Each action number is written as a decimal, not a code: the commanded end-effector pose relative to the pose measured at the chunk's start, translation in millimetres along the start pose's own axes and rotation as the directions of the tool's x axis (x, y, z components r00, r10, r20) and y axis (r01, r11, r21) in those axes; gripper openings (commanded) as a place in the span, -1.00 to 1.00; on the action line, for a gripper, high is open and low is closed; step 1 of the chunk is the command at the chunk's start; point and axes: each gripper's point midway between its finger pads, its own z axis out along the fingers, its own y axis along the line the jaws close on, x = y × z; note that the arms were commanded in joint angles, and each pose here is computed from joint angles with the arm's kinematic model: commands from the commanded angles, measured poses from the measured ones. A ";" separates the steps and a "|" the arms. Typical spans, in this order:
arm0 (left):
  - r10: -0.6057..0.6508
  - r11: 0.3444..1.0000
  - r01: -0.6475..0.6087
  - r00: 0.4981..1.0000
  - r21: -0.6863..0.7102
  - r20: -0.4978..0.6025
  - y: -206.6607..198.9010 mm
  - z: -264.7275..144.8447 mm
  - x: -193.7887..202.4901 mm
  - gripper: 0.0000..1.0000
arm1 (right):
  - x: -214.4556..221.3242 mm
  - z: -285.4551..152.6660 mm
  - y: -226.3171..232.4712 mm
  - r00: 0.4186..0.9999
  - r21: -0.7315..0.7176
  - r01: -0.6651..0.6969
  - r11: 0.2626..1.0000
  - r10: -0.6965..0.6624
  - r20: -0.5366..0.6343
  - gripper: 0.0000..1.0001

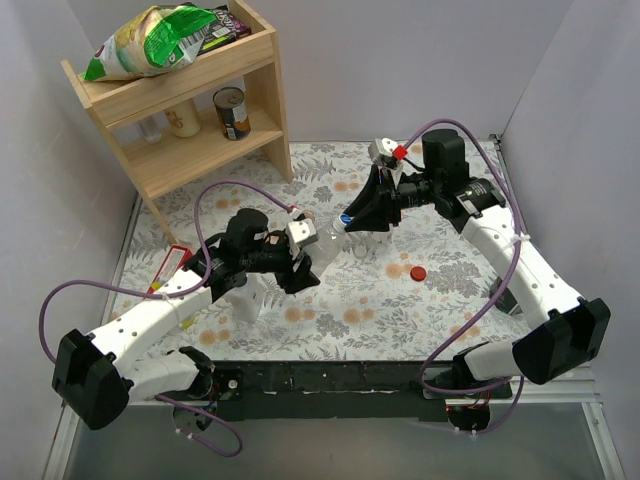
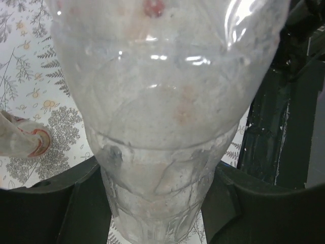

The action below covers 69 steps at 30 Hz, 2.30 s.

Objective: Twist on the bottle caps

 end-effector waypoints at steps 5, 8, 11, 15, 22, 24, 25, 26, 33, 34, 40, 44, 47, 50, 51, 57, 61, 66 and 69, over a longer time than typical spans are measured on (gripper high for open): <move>0.100 0.934 -0.055 0.989 -0.353 0.112 44.7 -2.6 -50.5 -1.00 | -10.1 8.9 -17.6 0.991 0.199 -0.132 0.971 0.124 0.054 -0.89; 0.122 0.907 -0.067 0.987 -0.417 0.107 51.2 -6.1 -53.7 -1.00 | -8.4 6.7 -25.4 0.984 0.253 -0.180 0.951 0.170 0.058 -0.95; 0.120 0.907 -0.068 0.987 -0.415 0.103 50.5 -5.7 -54.4 -1.00 | -7.4 7.6 -27.4 0.983 0.256 -0.186 0.949 0.178 0.056 -0.96; 0.118 0.920 -0.070 0.988 -0.386 0.103 44.3 -4.7 -50.1 -1.00 | -8.3 7.3 -26.9 0.983 0.254 -0.185 0.949 0.175 0.063 -0.97; 0.123 0.902 -0.068 0.987 -0.426 0.102 51.3 -4.7 -52.7 -1.00 | -11.1 6.2 -37.2 0.979 0.301 -0.204 0.931 0.190 0.075 -0.97; 0.111 0.912 -0.056 0.988 -0.406 0.111 47.8 -2.8 -54.3 -1.00 | -13.1 7.1 -38.1 0.980 0.291 -0.196 0.936 0.180 0.079 -0.97; 0.098 0.928 -0.048 0.988 -0.370 0.118 41.0 0.1 -53.8 -1.00 | -14.6 6.6 -38.7 0.981 0.297 -0.192 0.935 0.175 0.084 -0.94; 0.100 0.940 -0.052 0.987 -0.336 0.127 34.0 0.4 -55.3 -1.00 | -14.9 7.4 -38.7 0.982 0.291 -0.185 0.939 0.166 0.089 -0.84; 0.056 0.981 -0.031 0.990 -0.190 0.128 5.8 6.0 -45.8 -1.00 | -8.2 11.1 -35.0 0.979 0.255 -0.200 0.946 0.183 0.090 -0.29; 0.053 0.982 -0.029 0.991 -0.188 0.126 5.3 6.1 -44.4 -1.00 | -7.8 11.0 -34.3 0.979 0.253 -0.201 0.946 0.184 0.089 -0.28; 0.048 0.982 -0.023 0.990 -0.185 0.133 4.5 5.7 -44.6 -1.00 | -4.9 13.6 -28.7 0.977 0.223 -0.209 0.952 0.194 0.090 -0.16; 0.039 0.980 -0.011 0.990 -0.198 0.138 9.1 4.9 -45.1 -1.00 | -6.3 15.9 -23.5 0.977 0.180 -0.209 0.961 0.195 0.091 -0.19; 0.035 0.980 -0.007 0.989 -0.198 0.142 9.8 5.1 -45.4 -1.00 | -3.0 18.9 -23.4 0.971 0.169 -0.234 0.957 0.221 0.092 -0.07; 0.032 0.979 -0.001 0.989 -0.203 0.147 11.4 4.1 -47.1 -1.00 | -1.4 20.8 -21.2 0.970 0.148 -0.237 0.960 0.225 0.093 -0.17; 0.029 0.978 0.002 0.989 -0.207 0.146 12.7 3.8 -46.3 -1.00 | -0.8 21.8 -19.1 0.971 0.133 -0.234 0.963 0.224 0.089 -0.29; 0.019 0.980 0.008 0.991 -0.199 0.135 12.1 3.1 -41.7 -0.22 | -17.8 17.2 -13.9 0.986 0.106 -0.155 0.982 0.147 0.078 -0.83; 0.009 0.971 0.020 0.993 -0.237 0.121 17.2 -2.8 -36.2 0.95 | -39.6 0.9 -12.7 0.998 0.132 -0.045 0.990 0.038 0.050 -0.88; 0.002 0.961 0.031 0.993 -0.274 0.119 24.7 -10.5 -30.9 0.96 | -91.8 -35.1 -20.5 0.993 0.267 0.101 0.958 -0.114 0.034 -0.91; 0.007 0.959 0.032 0.991 -0.281 0.136 28.2 -10.7 -36.8 0.96 | -132.3 -67.2 -38.8 0.980 0.415 0.164 0.895 -0.196 0.034 -0.94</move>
